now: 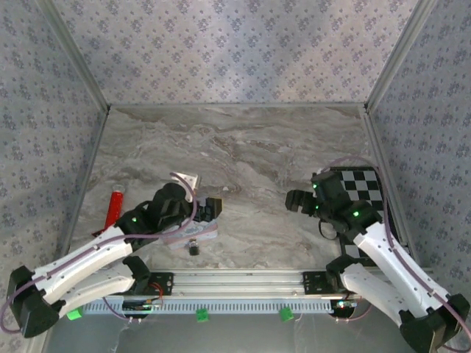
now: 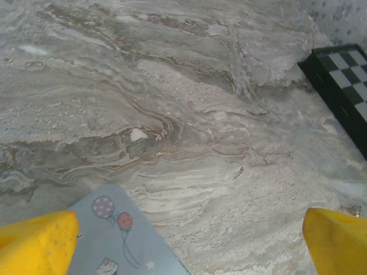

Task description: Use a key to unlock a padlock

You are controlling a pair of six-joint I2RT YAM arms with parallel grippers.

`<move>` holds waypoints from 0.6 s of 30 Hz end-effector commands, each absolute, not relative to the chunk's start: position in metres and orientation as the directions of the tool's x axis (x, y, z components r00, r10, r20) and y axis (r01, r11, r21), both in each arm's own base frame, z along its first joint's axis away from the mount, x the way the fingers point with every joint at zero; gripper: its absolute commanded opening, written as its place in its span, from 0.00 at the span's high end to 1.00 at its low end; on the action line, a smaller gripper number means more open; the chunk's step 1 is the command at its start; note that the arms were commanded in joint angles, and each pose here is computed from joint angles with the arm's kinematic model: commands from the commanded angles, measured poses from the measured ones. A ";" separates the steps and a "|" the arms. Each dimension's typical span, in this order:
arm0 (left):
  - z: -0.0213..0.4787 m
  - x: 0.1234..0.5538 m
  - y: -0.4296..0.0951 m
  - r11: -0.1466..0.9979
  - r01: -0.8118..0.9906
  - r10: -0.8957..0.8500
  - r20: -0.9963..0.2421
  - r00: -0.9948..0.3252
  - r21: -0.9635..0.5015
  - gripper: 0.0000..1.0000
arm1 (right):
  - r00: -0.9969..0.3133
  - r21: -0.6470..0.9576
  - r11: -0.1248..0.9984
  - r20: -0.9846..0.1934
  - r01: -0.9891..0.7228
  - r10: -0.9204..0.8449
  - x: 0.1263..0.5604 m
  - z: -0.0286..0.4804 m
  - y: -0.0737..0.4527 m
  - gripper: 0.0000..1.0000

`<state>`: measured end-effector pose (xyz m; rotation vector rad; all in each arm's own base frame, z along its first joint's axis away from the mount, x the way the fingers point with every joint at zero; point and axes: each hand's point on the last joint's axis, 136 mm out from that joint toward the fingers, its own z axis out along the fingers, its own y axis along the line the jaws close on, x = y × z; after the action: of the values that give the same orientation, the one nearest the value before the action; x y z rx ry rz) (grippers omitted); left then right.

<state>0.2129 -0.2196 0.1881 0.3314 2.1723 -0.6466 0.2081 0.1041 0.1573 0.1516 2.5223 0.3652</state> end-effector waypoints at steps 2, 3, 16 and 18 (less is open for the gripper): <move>0.194 0.222 -0.215 0.869 0.451 0.080 -0.843 -0.531 -0.201 0.00 | -0.894 0.211 0.963 -0.379 0.167 0.238 0.168 0.109 0.089 0.06; 0.193 0.224 -0.215 0.871 0.456 0.090 -0.850 -0.519 -0.186 0.00 | -0.899 0.208 0.960 -0.356 0.189 0.254 0.163 0.103 0.088 0.07; 0.170 0.221 -0.225 0.815 0.571 0.178 -0.896 -0.406 -0.097 0.00 | -0.847 0.040 0.883 -0.265 0.467 0.460 0.126 0.054 0.055 0.37; 0.171 0.219 -0.225 0.814 0.569 0.156 -0.898 -0.411 -0.119 0.00 | -0.840 0.040 0.876 -0.264 0.481 0.473 0.127 0.050 0.057 0.42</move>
<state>0.2193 -0.2152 0.1490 0.5460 2.0533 -0.4326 0.1321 0.0697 0.0568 0.5879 2.8145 0.0493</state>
